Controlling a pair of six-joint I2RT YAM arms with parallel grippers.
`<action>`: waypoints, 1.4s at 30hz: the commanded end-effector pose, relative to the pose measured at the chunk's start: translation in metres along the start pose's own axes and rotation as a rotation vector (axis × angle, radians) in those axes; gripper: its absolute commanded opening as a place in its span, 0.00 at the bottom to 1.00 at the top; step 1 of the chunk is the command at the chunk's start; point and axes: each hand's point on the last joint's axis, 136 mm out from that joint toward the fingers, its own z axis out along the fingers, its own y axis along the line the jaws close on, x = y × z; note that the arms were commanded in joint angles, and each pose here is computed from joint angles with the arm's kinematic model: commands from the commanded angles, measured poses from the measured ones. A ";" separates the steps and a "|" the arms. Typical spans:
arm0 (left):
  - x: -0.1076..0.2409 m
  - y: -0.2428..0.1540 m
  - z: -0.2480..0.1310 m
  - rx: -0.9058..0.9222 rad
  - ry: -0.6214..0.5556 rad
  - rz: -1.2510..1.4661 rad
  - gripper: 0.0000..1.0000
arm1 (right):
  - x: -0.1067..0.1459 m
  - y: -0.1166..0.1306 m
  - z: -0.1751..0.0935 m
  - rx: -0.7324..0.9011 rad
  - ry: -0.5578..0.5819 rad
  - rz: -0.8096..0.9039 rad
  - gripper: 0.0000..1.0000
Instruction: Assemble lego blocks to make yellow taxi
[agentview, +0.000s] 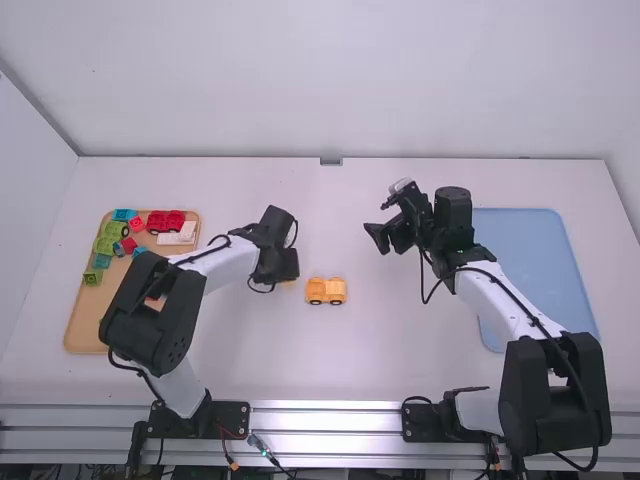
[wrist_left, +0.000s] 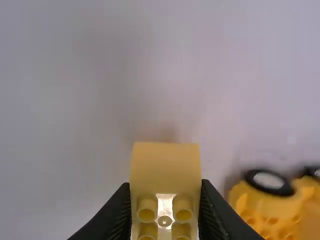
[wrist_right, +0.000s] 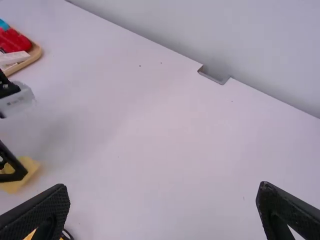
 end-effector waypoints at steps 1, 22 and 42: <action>0.006 0.003 0.004 -0.017 0.016 -0.308 0.02 | -0.002 0.003 -0.005 -0.003 -0.009 -0.003 0.99; 0.037 0.032 -0.008 -0.239 0.043 -1.354 0.02 | -0.002 0.003 -0.005 -0.004 -0.008 -0.002 0.99; 0.030 0.028 -0.006 -0.204 0.020 -1.449 0.72 | 0.004 0.005 -0.005 -0.010 0.013 0.010 0.99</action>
